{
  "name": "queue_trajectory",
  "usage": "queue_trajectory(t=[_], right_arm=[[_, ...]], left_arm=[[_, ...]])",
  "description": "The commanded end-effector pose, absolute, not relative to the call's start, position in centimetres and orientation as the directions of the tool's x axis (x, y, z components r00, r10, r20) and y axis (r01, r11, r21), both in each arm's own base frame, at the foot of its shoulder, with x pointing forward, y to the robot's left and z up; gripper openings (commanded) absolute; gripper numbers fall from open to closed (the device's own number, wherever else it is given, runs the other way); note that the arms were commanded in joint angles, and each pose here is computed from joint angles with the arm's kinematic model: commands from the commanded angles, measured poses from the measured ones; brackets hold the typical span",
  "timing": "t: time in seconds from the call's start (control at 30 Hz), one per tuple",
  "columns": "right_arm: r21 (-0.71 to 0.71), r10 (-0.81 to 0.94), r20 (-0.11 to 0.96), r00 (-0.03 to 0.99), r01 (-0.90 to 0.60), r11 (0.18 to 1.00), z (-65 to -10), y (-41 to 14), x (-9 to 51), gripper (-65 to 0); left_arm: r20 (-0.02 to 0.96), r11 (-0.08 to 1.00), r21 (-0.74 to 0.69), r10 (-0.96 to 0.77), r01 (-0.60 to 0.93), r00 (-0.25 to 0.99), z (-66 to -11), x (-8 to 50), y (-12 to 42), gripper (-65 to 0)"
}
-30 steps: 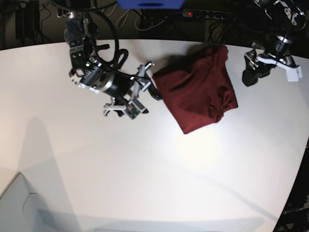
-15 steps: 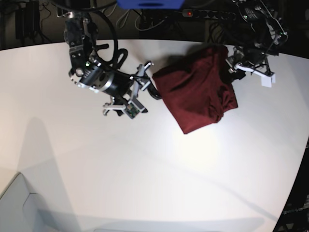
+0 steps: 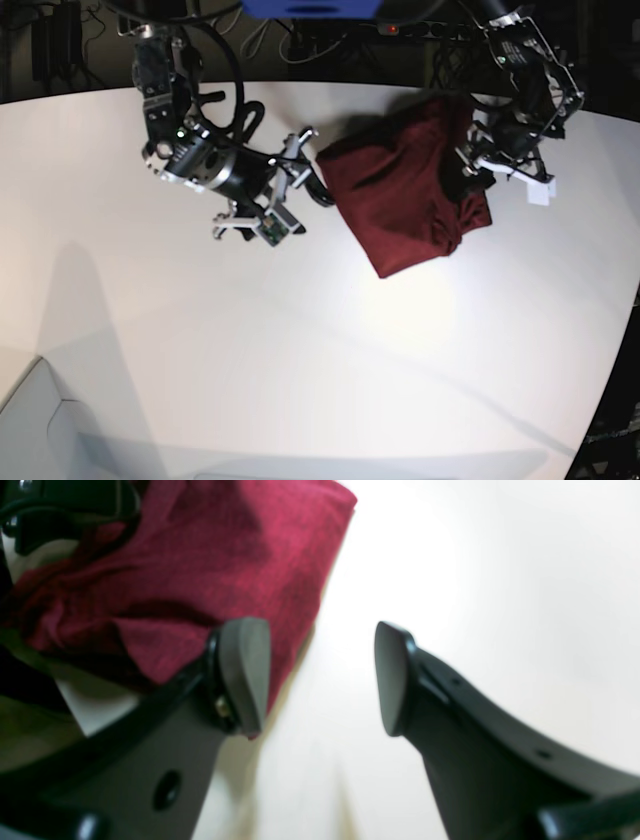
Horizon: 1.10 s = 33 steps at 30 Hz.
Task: Layout the t-shirt on the table in an organized manner, then fold the t-shirt properly
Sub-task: 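Push the folded shirt toward the right gripper with the left gripper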
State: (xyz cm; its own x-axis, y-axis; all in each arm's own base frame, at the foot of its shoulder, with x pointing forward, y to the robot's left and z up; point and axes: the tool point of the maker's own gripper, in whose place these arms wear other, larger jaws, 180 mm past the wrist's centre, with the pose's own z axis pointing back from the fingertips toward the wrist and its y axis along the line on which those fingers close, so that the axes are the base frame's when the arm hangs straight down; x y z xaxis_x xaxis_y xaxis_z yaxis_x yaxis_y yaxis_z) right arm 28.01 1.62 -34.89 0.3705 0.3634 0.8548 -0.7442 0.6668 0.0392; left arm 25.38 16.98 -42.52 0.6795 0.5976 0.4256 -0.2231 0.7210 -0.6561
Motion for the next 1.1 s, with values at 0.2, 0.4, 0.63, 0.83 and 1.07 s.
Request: queue_trajectory(t=[0.2, 0.4, 0.63, 0.83, 1.07], right_arm=[[0.03, 0.329, 0.885, 0.328, -0.747, 0.664, -33.3, 1.9, 28.8, -31.0], [-0.017, 0.364, 0.876, 0.316, -0.734, 0.679, -33.3, -0.2, 29.8, -31.3], [-0.046, 0.307, 0.875, 0.375, -0.566, 0.823, -32.9, -7.9, 32.2, -31.3], [-0.068, 0.249, 0.877, 0.411, -0.407, 0.911, -32.4, -14.3, 33.0, -31.3], [-0.083, 0.194, 0.875, 0.444, -0.258, 0.962, -32.2, -20.0, 32.3, -31.3]], left_arm=[[0.415, 0.81, -0.567, 0.437, -0.149, 0.798, -45.2, 25.2, 12.9, -28.8], [0.543, 0.865, -0.502, 0.313, 0.003, 0.779, -43.2, 29.2, 12.0, -62.1], [0.635, 0.876, -0.382, 0.017, 0.294, 0.773, -41.5, 35.2, 8.7, -65.0], [0.714, 0.759, -0.195, -0.324, 0.621, 0.62, -39.4, 39.3, 1.7, -64.9], [0.729, 0.443, 0.097, -0.642, 0.892, 0.239, -37.4, 40.0, -6.6, -64.8]])
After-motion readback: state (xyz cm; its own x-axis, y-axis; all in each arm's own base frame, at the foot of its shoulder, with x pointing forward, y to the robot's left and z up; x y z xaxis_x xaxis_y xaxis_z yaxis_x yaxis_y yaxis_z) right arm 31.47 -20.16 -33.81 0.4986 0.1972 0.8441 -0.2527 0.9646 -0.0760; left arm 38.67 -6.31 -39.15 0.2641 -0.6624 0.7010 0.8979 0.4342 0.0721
